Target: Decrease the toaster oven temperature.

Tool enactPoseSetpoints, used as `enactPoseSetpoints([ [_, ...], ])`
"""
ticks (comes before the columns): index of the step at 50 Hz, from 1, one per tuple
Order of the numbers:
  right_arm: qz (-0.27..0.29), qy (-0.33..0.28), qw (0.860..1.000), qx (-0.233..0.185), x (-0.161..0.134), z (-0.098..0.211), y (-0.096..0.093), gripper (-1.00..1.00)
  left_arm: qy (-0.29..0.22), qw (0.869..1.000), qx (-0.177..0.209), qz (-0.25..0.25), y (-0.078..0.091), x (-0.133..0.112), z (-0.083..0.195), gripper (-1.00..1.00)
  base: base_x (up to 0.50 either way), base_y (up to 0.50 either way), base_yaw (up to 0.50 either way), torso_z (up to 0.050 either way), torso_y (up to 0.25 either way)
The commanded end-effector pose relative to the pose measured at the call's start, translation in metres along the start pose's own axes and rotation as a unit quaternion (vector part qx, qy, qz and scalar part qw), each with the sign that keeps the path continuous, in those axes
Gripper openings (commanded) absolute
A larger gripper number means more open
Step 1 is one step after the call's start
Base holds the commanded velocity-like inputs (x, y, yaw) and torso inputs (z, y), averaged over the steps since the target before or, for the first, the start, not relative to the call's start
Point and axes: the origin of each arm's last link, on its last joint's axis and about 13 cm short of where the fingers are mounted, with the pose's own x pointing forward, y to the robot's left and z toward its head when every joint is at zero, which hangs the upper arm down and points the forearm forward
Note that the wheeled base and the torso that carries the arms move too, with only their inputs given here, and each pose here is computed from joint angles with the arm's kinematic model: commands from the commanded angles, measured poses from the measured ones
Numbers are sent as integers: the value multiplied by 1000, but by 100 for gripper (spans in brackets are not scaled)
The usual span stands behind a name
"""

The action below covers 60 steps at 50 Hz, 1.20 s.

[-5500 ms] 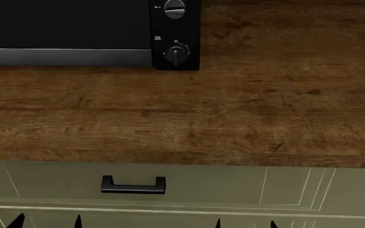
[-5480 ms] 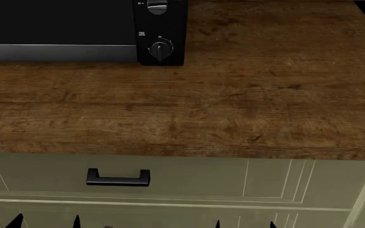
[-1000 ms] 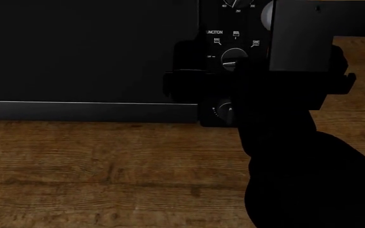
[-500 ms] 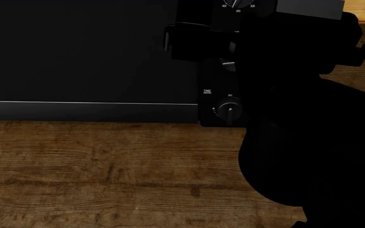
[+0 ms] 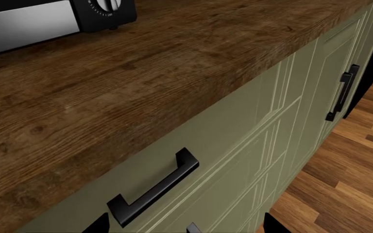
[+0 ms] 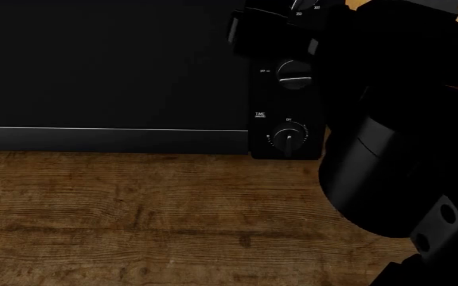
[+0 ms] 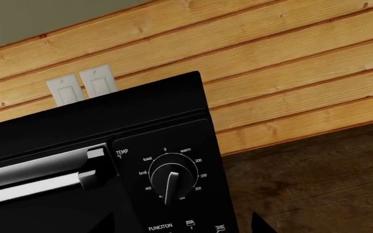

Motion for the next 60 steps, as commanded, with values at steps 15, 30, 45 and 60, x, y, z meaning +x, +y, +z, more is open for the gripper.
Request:
enactPoseSetpoints([
  [15, -17, -1, 999, 52, 10, 2, -14, 100, -13, 1000, 8, 13, 4, 8, -14, 100, 0, 0, 0, 0, 0],
  [30, 0, 4, 1000, 2, 24, -2, -10, 100, -14, 1000, 10, 11, -1, 4, -16, 100, 0, 0, 0, 0, 0],
  [45, 2, -7, 1000, -2, 35, 6, -3, 100, -13, 1000, 10, 11, 4, 8, -13, 100, 0, 0, 0, 0, 0],
  [60, 12, 2, 1000, 17, 45, 0, -2, 100, -13, 1000, 9, 12, 2, 7, -14, 100, 0, 0, 0, 0, 0],
])
